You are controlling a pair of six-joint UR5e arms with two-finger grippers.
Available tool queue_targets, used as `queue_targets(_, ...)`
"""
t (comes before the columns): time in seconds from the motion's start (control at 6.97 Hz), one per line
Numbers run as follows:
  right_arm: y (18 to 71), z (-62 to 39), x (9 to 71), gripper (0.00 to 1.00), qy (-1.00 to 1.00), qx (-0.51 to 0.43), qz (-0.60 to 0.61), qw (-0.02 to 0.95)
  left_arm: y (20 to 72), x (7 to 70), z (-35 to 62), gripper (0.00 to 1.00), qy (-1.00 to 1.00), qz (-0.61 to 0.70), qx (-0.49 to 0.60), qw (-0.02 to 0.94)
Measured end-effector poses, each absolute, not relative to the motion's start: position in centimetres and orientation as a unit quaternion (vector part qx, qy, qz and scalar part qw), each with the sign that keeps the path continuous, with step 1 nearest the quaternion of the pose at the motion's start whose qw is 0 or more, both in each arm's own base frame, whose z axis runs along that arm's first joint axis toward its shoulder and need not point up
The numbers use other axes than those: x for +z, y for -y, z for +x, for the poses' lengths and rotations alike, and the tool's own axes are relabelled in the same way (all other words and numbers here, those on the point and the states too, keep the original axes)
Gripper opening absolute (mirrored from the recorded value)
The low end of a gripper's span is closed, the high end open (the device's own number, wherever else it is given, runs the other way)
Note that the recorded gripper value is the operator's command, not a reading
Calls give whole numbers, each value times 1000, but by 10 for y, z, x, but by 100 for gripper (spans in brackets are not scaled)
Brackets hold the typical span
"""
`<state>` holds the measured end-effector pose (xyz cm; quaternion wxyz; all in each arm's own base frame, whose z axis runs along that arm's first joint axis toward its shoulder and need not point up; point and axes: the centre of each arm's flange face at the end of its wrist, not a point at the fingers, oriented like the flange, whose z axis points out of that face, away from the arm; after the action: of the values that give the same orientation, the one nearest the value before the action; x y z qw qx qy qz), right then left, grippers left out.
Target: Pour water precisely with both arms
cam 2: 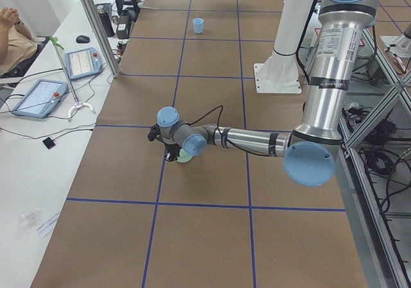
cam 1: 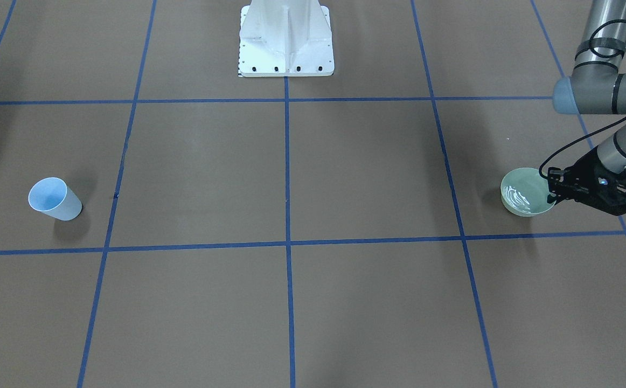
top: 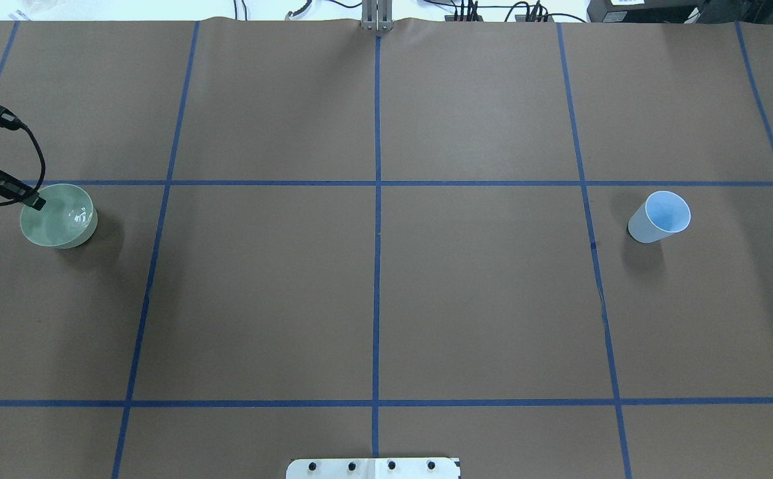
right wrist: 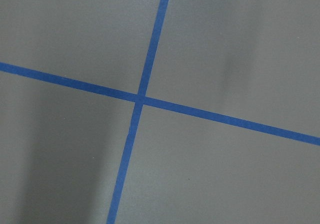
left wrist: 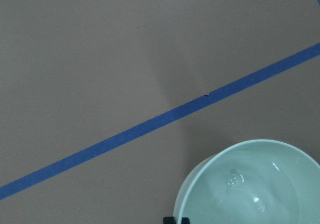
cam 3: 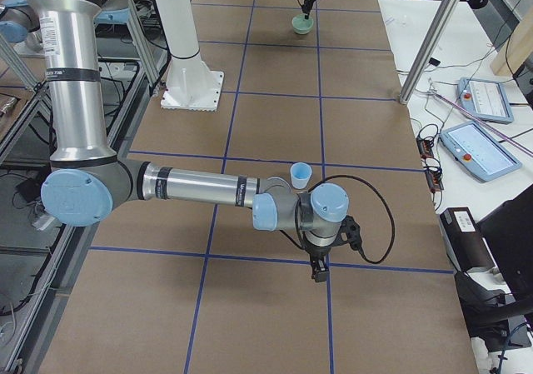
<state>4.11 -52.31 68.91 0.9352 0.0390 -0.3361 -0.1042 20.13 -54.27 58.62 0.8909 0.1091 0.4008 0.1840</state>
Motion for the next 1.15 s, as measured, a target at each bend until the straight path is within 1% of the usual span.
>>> queue_targets(0.29,523,41,689,100,336,-104,40,935,558,580,167,100,-398,124,154,896)
queue_targets(0.57,522,41,691,100,337,-104,38,935,578,569,93,100,-393,140,93,904)
queue_targets(0.86,520,41,693,100,337,-103,36,935,579,556,9,100,-393,115,15,912)
queue_targets(1.0,519,41,694,100,337,-103,36,935,575,554,-23,100,-394,105,-3,913)
queue_targets(1.15,519,41,695,100,337,-103,35,935,571,558,-41,100,-391,100,8,915)
